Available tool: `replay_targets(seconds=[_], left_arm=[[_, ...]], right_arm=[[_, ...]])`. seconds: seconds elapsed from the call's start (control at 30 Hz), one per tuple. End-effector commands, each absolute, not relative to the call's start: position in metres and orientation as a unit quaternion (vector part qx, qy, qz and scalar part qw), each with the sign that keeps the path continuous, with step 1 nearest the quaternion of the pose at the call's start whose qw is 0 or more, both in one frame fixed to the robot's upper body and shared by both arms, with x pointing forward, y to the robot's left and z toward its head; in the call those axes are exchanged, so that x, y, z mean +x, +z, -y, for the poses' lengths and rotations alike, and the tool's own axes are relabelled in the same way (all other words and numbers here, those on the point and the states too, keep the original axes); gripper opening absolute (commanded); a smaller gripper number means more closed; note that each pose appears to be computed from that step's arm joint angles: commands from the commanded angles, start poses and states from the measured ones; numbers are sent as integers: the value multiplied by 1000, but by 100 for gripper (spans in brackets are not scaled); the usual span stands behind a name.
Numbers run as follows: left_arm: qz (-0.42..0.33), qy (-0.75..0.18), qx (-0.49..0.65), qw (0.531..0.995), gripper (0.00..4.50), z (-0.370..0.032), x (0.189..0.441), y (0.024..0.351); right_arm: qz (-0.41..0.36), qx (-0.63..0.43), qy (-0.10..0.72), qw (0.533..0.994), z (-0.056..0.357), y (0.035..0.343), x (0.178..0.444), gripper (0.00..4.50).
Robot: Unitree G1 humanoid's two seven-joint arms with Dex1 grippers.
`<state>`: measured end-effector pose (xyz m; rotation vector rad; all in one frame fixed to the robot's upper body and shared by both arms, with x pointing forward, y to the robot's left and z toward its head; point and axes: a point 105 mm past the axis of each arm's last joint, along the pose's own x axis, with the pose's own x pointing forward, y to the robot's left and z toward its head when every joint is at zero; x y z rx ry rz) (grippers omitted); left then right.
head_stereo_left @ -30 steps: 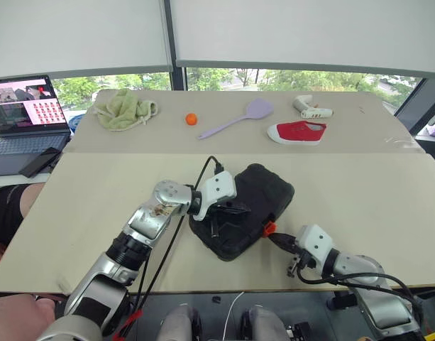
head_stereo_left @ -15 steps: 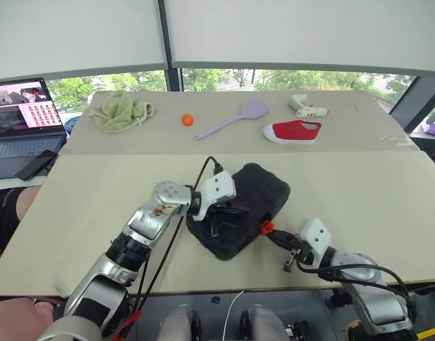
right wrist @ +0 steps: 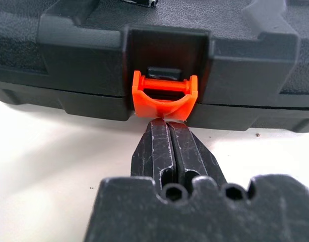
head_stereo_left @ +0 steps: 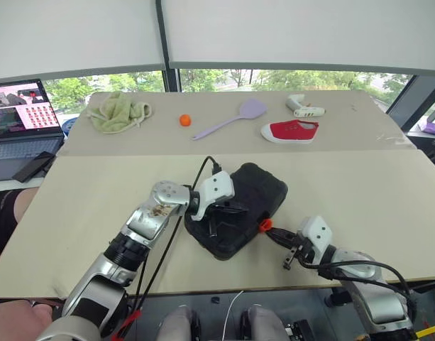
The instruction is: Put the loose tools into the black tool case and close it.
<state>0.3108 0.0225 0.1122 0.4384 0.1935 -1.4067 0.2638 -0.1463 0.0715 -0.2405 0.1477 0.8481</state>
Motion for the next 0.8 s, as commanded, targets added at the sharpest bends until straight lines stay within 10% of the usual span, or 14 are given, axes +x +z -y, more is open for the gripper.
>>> replay_targets(seconds=[0.03,0.8], left_arm=[[-250,-629,189,711,5,-42,290,35],[-263,-633,181,706,5,-46,285,29]], right_arm=[[25,-94,453,886,120,127,263,0],[26,-97,460,882,115,142,261,0]])
